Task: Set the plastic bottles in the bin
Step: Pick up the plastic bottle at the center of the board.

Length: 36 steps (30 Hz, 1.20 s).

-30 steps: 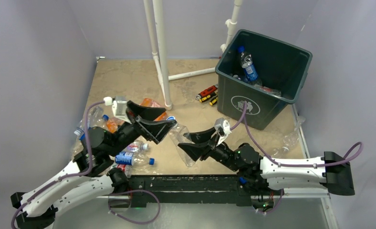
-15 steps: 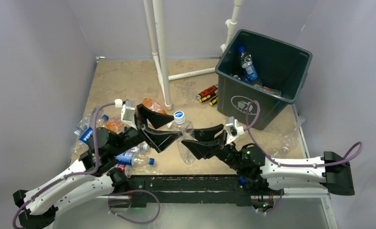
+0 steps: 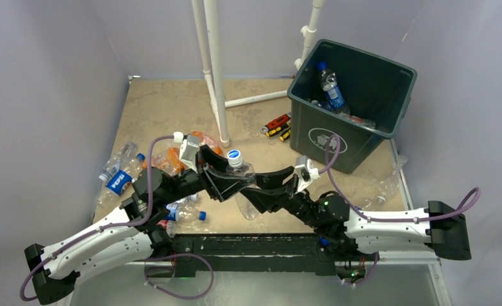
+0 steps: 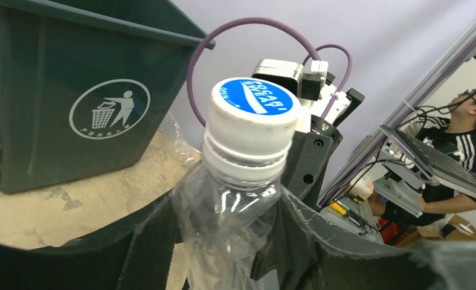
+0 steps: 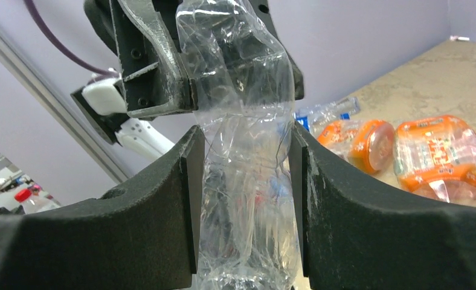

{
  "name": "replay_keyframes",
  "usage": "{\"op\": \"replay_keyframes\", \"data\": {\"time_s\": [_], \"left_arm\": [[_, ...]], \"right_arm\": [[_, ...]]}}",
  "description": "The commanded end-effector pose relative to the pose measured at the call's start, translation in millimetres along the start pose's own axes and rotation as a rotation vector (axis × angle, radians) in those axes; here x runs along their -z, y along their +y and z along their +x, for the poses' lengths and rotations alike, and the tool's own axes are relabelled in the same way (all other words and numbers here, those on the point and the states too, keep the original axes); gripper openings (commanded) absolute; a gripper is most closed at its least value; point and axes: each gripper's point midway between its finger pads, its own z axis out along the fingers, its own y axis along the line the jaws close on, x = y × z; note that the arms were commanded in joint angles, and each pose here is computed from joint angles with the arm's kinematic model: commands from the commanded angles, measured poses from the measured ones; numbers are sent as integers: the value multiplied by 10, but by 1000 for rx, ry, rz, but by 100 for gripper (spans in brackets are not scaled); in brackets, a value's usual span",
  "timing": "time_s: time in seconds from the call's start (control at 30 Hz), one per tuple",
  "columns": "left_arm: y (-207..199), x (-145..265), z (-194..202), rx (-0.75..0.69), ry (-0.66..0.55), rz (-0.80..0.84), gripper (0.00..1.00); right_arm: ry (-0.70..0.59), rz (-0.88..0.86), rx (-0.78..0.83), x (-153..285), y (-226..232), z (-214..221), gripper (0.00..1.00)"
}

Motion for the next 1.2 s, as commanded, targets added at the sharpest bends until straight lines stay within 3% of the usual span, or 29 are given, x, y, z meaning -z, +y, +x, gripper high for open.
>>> {"op": "replay_keyframes", "data": {"time_s": [0.0,0.2,0.27,0.5,0.53,0.67,0.83,0.9,1.03,1.17], "left_arm": [[-118,3,-57,9,-43,64,48],[-116,-1,-19,10,-33,71,18],[-117,7,-17,8,-34,72,12],[-114,113,-180,-41,-66,20,6],[-95,140,-182,-54,-60,4,6],[-71,233,-220,-95,-57,-31,4],[-77,253,-145,-129,-2,-25,1],[-120,232,-113,-134,27,1,0],[-199,168,-75,-140,82,45,0],[-242,143,-71,-142,102,66,0]], "right_arm": [[-32,-39,-12,-101,127,-143,29],[11,-19,-9,-96,87,-50,34],[29,-16,-12,-85,85,-26,45],[198,41,49,-24,44,33,92],[245,56,68,21,23,53,94],[318,53,131,145,66,-124,96],[195,74,135,29,211,-799,94],[210,121,141,-115,222,-929,90],[333,200,202,-522,211,-840,86],[369,180,210,-717,289,-780,84]]}}
